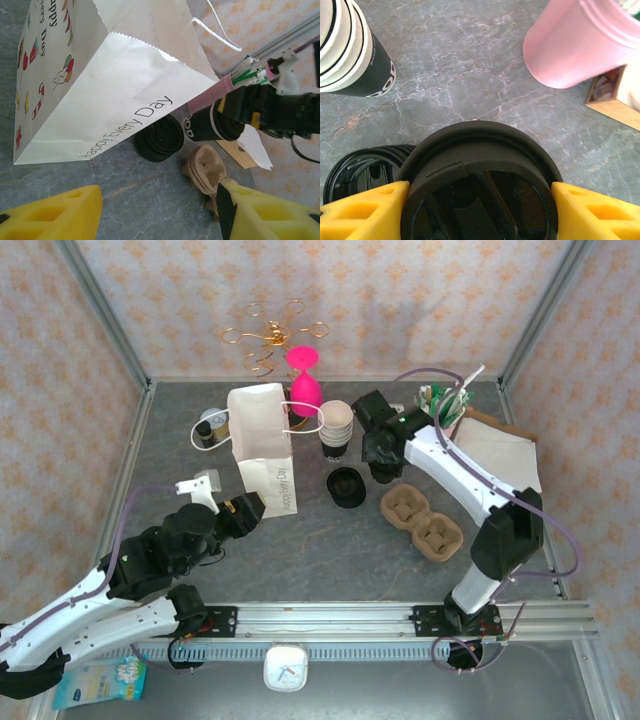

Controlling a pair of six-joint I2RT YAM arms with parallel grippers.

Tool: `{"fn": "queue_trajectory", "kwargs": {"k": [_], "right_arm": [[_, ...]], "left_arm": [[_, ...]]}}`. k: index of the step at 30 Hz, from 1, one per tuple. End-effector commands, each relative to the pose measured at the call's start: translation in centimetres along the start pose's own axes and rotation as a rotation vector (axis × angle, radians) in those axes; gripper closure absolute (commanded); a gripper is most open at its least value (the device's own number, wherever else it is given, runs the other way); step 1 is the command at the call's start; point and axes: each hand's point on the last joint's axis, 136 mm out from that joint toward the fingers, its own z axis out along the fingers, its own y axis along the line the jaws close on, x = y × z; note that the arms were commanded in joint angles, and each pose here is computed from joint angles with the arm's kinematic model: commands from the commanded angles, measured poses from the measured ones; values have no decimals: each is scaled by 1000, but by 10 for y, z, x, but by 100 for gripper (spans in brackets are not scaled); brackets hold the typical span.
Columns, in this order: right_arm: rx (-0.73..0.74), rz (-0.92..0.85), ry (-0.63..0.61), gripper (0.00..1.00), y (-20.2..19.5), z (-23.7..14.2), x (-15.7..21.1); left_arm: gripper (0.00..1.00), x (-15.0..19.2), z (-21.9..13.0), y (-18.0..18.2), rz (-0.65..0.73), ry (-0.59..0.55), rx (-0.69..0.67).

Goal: Pack the takeout coffee

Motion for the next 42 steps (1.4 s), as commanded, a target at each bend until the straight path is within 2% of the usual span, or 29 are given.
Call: {"fn": "queue_trajectory", "kwargs": {"k": [1, 12, 18, 22, 25, 30, 36, 42], "right_arm": [[-43, 11, -46, 33, 7, 5, -23], [-28, 4, 49, 34, 15, 56, -16], [-20, 13, 69, 32, 14, 67, -13], [-8, 18, 68, 23, 13, 65, -17], [-21, 24, 48, 18, 16, 58, -26], [-35, 34, 19, 15, 15, 39, -38], [-57, 83, -46, 11, -2, -8, -46], [-69, 203, -61, 10, -39, -52, -9]], "left_arm": [[38, -9, -4, -7, 4, -21, 19], [37, -11, -5, -2, 6, -28, -2], [37, -12, -6, 0, 16, -29, -18], [37, -13, -7, -1, 18, -30, -16], [37, -14, -7, -1, 22, -30, -20], [37, -14, -7, -5, 32, -21, -12], [37, -15, -10, -13, 67, 0, 20], [37, -1, -10, -35, 137, 80, 128]]}}
